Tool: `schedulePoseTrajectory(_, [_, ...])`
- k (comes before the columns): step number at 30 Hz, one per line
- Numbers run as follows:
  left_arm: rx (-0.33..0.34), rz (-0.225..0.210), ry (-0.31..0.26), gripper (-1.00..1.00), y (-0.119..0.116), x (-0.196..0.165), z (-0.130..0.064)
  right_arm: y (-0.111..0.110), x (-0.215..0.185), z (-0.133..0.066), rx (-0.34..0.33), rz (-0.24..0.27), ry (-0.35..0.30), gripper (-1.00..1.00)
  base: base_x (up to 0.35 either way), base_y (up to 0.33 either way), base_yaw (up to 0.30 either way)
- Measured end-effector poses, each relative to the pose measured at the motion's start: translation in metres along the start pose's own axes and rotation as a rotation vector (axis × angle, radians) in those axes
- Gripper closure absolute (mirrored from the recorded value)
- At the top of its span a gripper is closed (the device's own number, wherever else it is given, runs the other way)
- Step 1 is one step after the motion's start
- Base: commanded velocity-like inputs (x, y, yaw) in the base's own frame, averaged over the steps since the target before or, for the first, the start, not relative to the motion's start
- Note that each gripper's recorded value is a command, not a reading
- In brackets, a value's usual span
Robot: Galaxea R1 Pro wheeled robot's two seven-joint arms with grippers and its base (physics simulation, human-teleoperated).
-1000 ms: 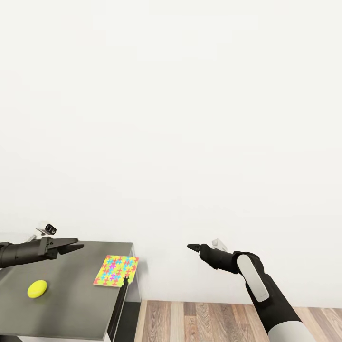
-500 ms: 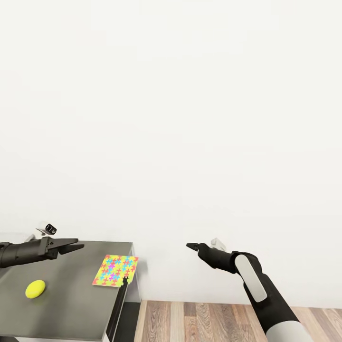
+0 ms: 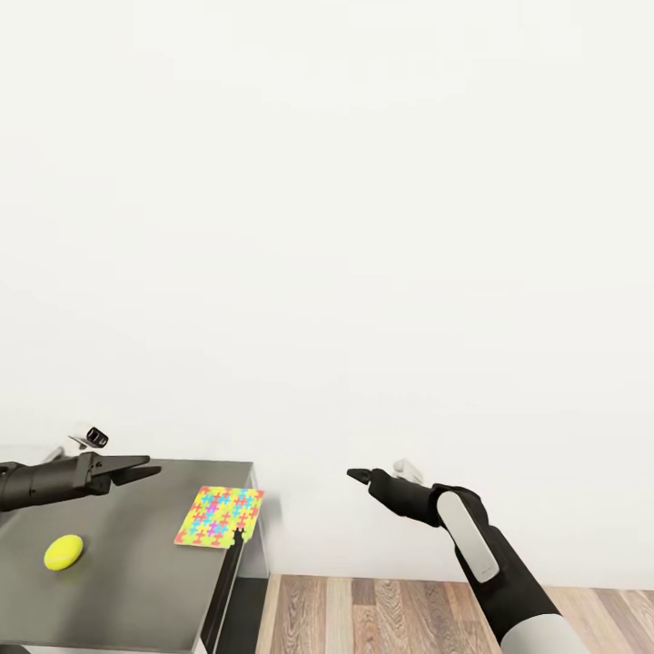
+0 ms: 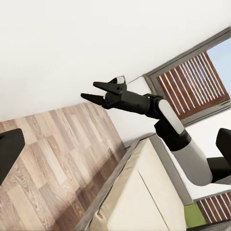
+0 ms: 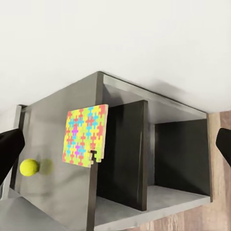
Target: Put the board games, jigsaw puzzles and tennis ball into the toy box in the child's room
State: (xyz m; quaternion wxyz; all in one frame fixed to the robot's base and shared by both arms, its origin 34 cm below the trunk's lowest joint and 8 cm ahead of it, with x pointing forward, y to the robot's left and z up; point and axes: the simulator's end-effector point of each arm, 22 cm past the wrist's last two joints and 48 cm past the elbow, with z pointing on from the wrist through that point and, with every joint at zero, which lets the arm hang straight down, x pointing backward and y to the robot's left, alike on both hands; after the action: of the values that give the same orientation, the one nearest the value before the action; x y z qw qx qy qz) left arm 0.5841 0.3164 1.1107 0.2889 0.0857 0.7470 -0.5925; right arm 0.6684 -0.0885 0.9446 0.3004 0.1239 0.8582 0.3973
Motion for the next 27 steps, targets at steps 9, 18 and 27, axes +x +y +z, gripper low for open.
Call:
schedulePoseTrajectory(9, [0.021, 0.056, 0.053, -1.0, -0.015, 0.012, 0.013, -0.018, 0.025, 0.024, 0.01, 0.082, 0.065, -1.0, 0.0, 0.0, 0.0])
schedulePoseTrajectory(18, [0.131, 0.12, 0.092, -1.0, -0.058, 0.038, 0.026, -0.016, 0.029, 0.036, -0.024, 0.142, 0.068, -1.0, 0.0, 0.0, 0.0])
schedulePoseTrajectory(27, [0.183, 0.155, 0.095, -1.0, -0.07, 0.045, 0.03, -0.021, 0.027, 0.046, -0.024, 0.142, 0.039, -1.0, 0.0, 0.0, 0.0])
